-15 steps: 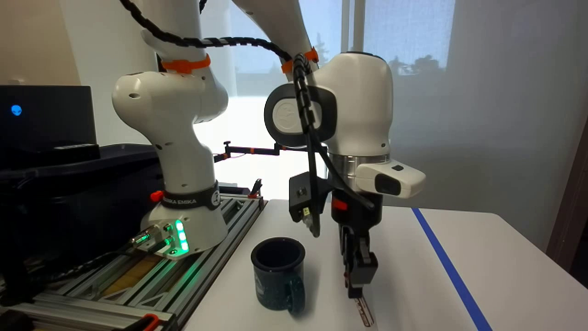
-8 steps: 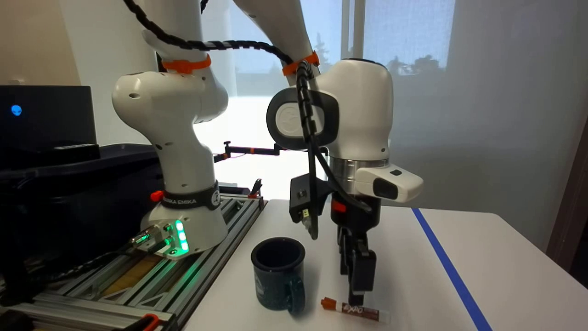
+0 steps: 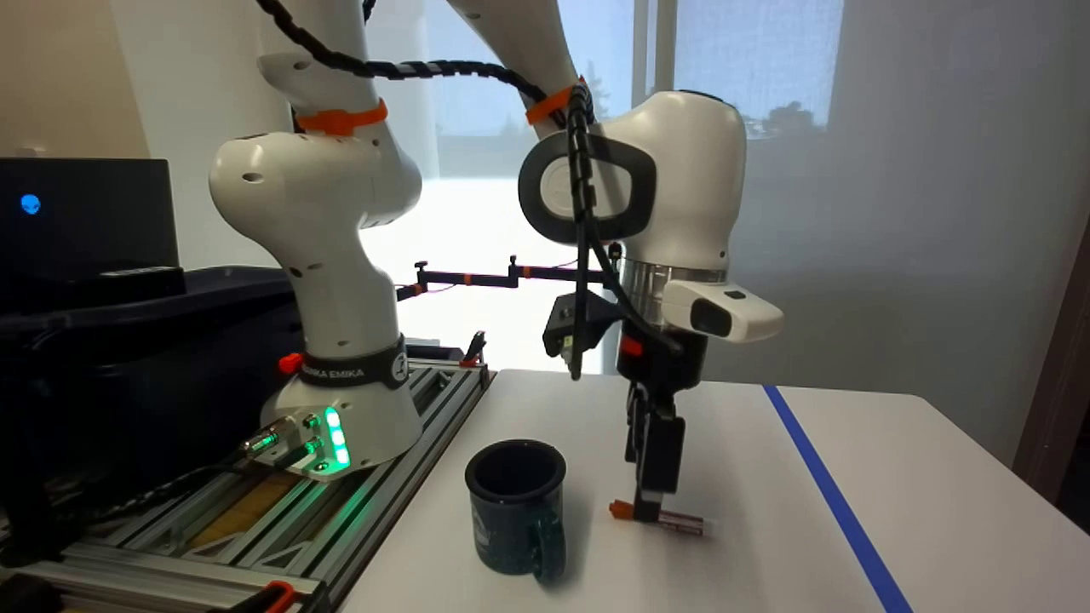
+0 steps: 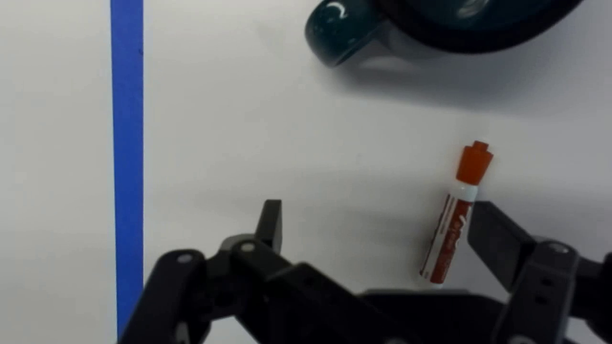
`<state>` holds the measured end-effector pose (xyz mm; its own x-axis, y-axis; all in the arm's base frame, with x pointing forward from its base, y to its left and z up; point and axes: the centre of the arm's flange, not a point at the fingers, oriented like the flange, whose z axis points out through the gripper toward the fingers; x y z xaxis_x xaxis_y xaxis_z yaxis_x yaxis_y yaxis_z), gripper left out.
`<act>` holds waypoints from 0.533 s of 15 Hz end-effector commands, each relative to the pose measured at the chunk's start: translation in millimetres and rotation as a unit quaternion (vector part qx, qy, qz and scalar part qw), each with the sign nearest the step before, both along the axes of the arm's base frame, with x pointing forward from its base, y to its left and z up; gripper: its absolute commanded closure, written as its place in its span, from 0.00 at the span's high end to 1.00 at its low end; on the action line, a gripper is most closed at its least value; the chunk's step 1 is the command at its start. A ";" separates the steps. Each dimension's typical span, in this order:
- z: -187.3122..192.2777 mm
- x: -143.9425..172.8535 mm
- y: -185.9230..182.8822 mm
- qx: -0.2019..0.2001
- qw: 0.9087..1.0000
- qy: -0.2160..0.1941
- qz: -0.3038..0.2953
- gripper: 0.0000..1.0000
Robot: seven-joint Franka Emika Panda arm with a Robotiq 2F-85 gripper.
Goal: Remove the marker from the cup
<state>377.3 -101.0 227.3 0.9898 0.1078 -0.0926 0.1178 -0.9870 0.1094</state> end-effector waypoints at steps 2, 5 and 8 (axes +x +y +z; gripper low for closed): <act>60.3 -10.6 36.0 0.001 0.999 0.038 -0.028 1.00; 82.4 -11.7 47.8 0.020 0.997 0.058 -0.037 1.00; 98.4 -11.0 51.4 0.052 0.996 0.065 -0.045 1.00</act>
